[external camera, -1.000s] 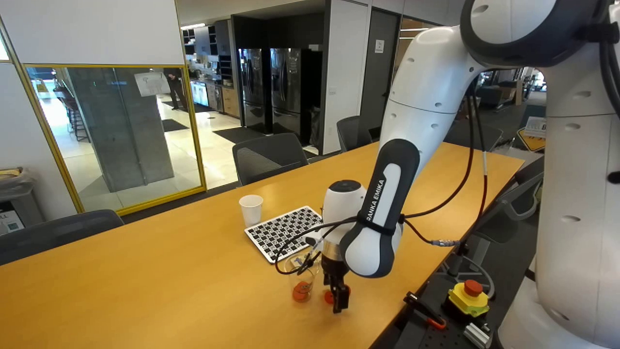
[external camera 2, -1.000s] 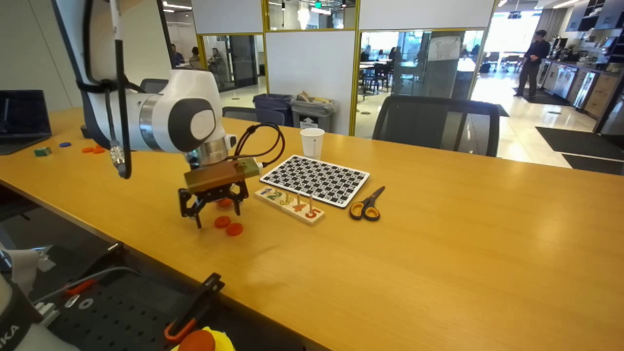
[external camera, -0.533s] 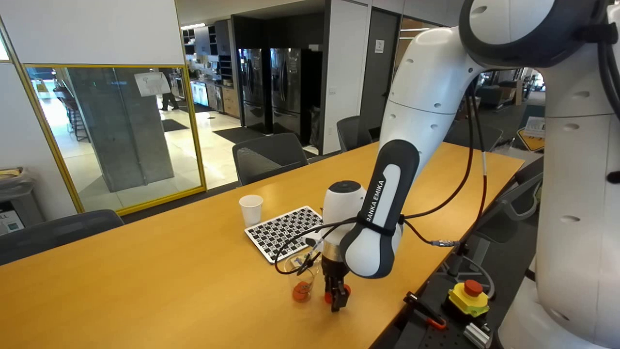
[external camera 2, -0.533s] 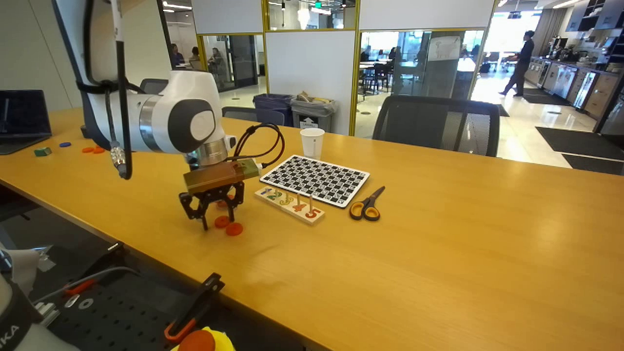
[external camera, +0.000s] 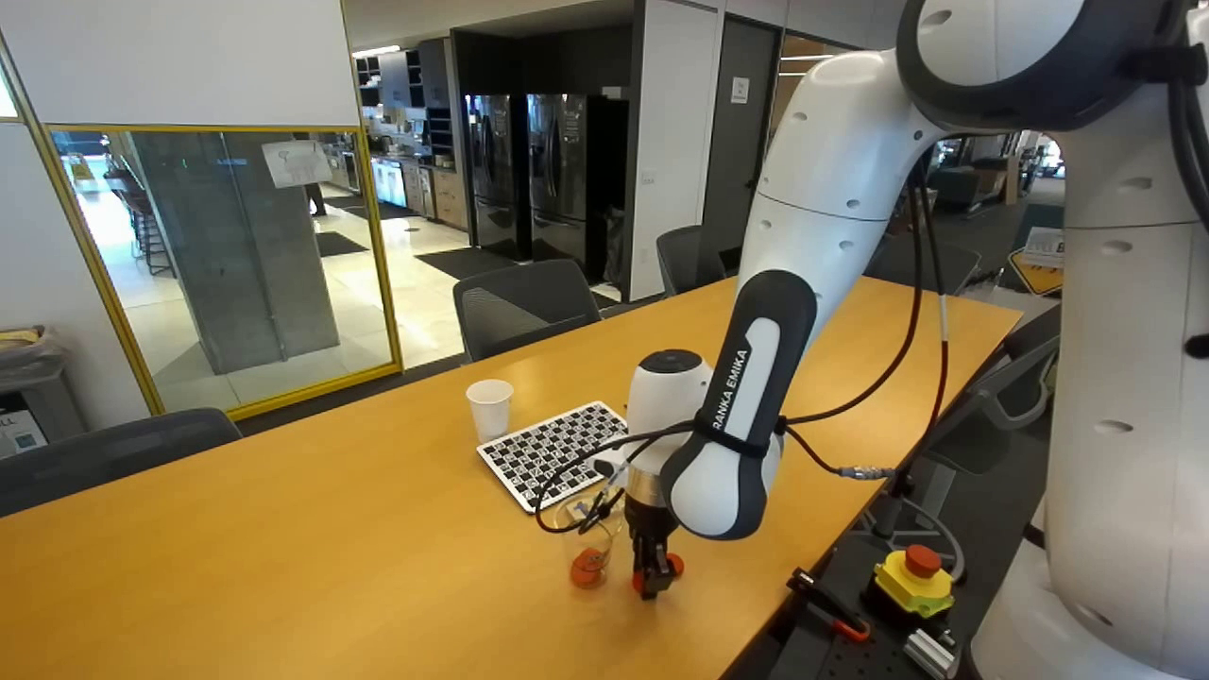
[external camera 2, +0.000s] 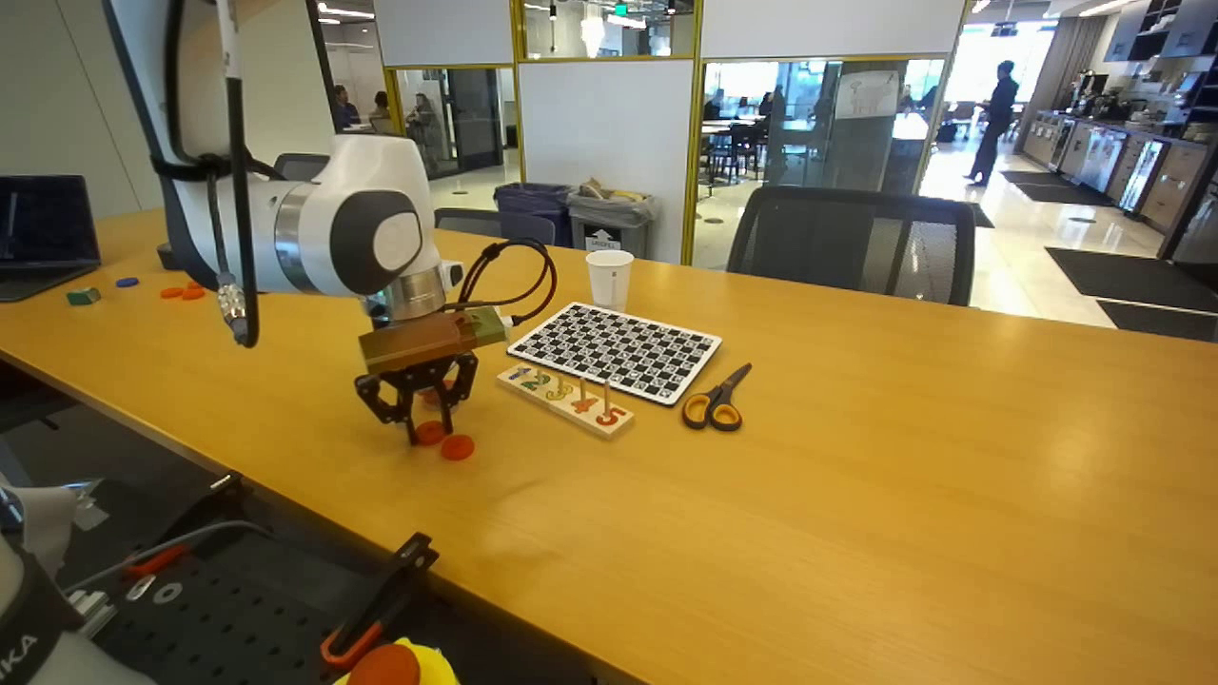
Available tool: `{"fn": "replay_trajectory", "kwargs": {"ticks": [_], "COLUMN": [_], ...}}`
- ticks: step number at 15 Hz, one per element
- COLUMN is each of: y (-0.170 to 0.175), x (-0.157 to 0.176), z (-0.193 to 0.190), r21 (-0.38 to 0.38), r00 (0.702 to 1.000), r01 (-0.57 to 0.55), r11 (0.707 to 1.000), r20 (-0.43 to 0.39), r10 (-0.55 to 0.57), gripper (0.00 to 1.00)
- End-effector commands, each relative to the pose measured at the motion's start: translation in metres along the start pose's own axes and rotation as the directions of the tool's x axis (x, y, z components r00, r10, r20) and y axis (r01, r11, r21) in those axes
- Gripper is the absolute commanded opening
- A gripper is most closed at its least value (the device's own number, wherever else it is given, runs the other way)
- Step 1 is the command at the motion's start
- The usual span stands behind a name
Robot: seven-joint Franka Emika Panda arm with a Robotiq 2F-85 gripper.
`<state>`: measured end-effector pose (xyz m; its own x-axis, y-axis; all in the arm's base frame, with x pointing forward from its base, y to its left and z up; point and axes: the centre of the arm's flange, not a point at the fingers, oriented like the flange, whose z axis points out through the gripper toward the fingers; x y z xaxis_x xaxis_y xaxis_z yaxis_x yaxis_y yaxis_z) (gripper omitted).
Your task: Place the yellow rings inside the white cup, put the orange rings in the clear cup
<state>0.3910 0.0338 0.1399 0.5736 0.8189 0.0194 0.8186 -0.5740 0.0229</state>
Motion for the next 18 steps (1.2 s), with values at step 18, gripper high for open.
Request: {"fn": "replay_trajectory", "kwargs": {"ticks": [18], "y": [0.021], "x": [0.030], "z": [-0.154], "r21": [-0.101], "r00": [0.986], "r01": [-0.164], "r11": [0.981], "r20": [-0.006], "r10": [0.165], "gripper": [0.20]}}
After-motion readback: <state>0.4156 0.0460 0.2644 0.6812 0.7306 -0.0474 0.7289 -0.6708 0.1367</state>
